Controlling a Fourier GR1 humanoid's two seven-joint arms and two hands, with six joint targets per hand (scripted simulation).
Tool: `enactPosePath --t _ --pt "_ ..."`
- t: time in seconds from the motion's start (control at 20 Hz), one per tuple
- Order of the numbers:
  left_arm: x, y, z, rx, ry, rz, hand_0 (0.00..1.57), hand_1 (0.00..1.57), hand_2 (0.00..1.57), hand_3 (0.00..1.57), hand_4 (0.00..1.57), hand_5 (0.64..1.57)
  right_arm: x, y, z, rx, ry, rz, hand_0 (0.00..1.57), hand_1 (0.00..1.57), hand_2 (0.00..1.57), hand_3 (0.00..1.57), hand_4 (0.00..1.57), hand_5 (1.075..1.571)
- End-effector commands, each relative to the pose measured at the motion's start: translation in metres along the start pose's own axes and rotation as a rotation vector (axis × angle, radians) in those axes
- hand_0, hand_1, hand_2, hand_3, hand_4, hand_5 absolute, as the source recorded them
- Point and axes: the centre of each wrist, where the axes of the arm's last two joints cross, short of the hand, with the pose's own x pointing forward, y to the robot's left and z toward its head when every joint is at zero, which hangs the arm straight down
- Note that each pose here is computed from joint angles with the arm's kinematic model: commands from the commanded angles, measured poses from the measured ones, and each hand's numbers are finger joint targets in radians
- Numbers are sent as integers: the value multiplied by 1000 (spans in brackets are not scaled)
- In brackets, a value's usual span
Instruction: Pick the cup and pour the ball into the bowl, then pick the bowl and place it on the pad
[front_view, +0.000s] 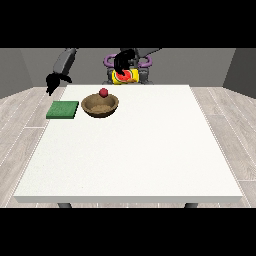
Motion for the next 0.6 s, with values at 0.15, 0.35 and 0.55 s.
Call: enactPosePath --t 0.15,0.35,0.55 --pt "-6 4 -4 -76 -77 -150 1401 1401 1571 1571 1148 1535 -3 9 -1 50 -22 -44 0 0 99 306 417 1524" --pt "-29 6 -5 -53 -44 -132 1364 1364 1571 1571 1058 1557 12 10 -20 71 -21 -56 0 0 291 372 517 1534" --pt "-47 45 -10 88 -9 80 211 211 1571 1571 1021 1569 1 -1 -5 -19 77 -58 0 0 340 331 716 1559"
